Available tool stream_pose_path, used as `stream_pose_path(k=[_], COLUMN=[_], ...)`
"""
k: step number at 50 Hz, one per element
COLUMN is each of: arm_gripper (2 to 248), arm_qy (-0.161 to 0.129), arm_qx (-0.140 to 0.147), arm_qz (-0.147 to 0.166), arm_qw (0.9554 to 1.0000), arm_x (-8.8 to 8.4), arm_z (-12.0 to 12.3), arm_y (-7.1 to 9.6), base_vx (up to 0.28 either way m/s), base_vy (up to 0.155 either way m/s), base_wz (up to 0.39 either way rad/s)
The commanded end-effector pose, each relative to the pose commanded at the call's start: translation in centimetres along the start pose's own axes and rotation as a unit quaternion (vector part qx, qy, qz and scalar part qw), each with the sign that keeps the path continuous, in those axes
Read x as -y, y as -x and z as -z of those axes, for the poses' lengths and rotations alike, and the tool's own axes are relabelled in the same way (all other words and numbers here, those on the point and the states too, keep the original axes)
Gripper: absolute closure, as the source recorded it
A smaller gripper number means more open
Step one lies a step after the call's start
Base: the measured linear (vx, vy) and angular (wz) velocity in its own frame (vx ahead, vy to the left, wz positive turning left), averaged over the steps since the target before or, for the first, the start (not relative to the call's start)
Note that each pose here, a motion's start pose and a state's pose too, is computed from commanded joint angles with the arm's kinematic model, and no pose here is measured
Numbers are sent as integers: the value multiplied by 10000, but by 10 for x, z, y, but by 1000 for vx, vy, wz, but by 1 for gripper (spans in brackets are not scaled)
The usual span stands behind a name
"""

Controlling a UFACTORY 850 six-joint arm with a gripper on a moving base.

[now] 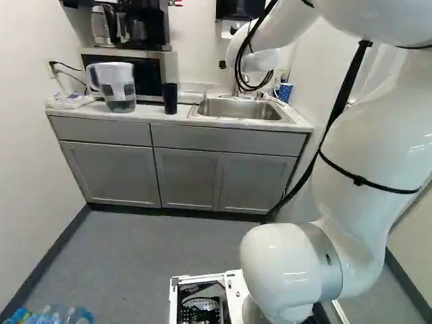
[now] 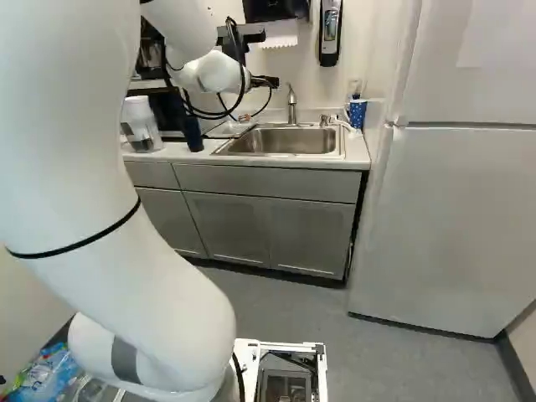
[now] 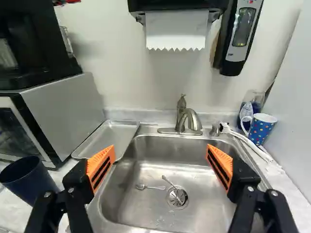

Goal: Rinse the cup and place it in the tray

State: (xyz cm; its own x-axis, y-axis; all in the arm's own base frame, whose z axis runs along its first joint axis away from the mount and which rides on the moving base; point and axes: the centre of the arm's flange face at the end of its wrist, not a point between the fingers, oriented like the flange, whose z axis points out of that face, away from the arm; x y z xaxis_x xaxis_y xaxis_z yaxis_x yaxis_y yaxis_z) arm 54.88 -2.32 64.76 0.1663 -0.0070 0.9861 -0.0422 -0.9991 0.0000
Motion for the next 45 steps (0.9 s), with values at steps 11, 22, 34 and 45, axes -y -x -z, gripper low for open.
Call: stream_pose_path(k=[11, 22, 34, 45], arm_gripper=[3, 3, 3, 3], arm_qy=[0, 0, 0, 0], arm_qx=[0, 0, 0, 0], arm_qz=[0, 0, 0, 0], arm_qw=[10000, 10000, 10000, 10000], arm_x=[0, 0, 0, 0], arm_z=[0, 0, 0, 0], arm_y=[0, 0, 0, 0], base_vx=[84, 84, 90, 92], base_vy=[-67, -67, -66, -67], base_wz=[2, 0, 1, 4])
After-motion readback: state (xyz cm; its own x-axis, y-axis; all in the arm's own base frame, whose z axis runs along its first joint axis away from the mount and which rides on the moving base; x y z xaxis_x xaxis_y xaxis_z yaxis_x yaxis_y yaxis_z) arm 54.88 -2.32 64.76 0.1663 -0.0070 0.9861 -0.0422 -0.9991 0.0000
